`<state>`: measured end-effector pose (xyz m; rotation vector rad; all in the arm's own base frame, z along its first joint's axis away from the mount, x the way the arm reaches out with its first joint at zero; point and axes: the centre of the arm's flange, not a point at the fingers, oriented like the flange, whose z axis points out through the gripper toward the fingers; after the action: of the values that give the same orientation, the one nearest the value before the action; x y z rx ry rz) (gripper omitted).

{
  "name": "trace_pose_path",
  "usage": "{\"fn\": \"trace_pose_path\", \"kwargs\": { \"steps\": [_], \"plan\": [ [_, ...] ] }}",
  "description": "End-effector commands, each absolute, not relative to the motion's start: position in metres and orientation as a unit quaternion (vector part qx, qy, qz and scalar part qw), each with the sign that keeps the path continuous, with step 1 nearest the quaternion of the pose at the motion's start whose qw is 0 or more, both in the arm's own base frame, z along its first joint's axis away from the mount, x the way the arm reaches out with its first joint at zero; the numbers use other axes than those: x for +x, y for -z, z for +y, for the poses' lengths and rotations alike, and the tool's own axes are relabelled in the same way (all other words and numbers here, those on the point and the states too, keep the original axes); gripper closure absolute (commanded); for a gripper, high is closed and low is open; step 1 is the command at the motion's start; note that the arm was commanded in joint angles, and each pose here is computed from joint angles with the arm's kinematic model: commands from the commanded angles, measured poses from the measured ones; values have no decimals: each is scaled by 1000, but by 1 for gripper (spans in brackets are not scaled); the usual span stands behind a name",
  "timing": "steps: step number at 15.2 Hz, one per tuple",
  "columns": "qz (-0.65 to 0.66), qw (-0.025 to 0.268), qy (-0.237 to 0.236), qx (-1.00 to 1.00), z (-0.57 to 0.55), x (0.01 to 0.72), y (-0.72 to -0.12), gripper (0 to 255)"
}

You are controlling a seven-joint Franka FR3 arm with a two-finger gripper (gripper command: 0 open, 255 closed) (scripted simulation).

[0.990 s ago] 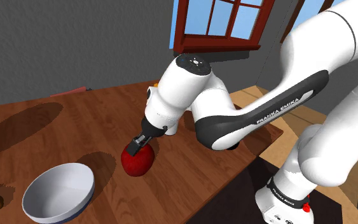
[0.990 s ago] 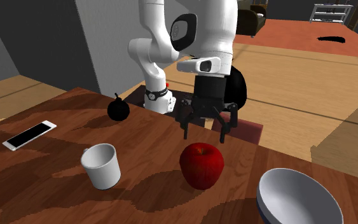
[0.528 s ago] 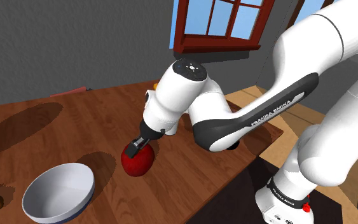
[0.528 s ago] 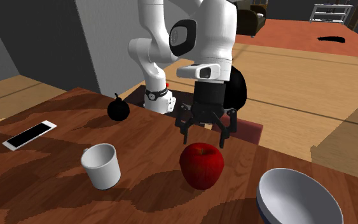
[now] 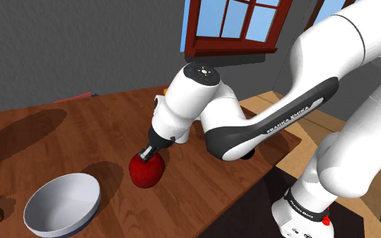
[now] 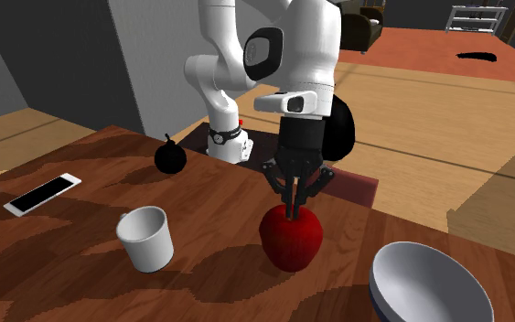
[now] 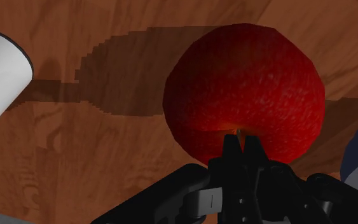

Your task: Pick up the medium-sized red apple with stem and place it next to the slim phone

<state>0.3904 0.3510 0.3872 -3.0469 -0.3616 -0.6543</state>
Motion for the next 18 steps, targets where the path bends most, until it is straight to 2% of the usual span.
{"fn": "trace_pose_path", "kwargs": {
  "steps": [1, 4, 18],
  "plan": [
    [-115, 2, 207, -971, 351, 390, -386, 255],
    [-115, 2, 207, -971, 350, 390, -386, 255],
    [-115, 2, 207, -971, 350, 390, -460, 255]
  ]
}}
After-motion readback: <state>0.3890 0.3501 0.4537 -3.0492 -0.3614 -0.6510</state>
